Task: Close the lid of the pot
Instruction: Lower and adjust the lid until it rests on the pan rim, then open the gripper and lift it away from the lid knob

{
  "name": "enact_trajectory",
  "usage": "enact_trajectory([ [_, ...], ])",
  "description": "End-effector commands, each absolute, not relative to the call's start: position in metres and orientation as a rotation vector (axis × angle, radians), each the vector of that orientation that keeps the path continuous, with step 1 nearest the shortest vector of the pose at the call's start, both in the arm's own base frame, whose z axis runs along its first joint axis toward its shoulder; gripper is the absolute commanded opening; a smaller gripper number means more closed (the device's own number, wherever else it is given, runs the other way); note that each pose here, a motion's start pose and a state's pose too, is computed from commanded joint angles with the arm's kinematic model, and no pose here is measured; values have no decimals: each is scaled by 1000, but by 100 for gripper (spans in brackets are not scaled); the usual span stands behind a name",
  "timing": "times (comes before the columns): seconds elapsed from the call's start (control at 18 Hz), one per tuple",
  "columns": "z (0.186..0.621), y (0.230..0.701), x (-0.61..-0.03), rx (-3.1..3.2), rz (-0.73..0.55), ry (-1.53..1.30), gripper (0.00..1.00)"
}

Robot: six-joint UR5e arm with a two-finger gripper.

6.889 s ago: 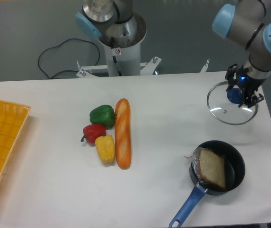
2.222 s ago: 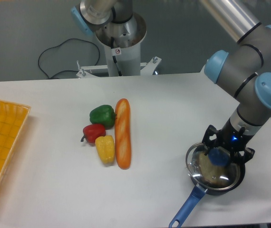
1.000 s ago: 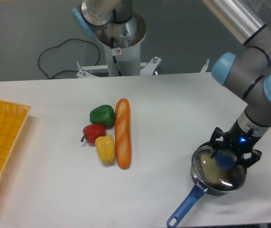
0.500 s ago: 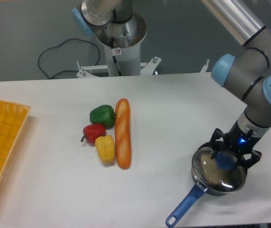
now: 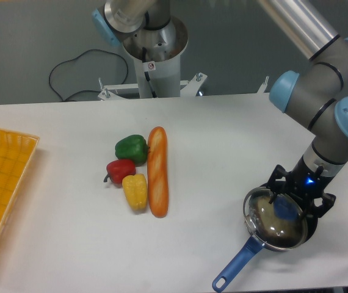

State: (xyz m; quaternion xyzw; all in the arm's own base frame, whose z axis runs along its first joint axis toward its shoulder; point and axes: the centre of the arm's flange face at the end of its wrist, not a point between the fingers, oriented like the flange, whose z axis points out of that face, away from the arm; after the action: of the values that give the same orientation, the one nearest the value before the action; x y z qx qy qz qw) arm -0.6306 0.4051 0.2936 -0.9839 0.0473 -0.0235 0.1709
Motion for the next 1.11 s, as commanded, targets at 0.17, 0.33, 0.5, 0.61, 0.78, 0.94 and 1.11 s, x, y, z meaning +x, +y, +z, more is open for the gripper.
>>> enact_trajectory([
  [0.17,297,405,-629,-2790,-64,135,85],
  [0.33,302,402,-621,-2785,-68,135,99],
  [0.5,314,393,-609,-2759,-77,120,100],
  [0.61,323,388,-598,-2757,-70,121,100],
  [0.78,336,381,-593,-2754,-52,121,100],
  [0.94,348,364,-596,-2752,-3,223,100],
  [1.11,358,338,-595,-2757,42,301,100],
])
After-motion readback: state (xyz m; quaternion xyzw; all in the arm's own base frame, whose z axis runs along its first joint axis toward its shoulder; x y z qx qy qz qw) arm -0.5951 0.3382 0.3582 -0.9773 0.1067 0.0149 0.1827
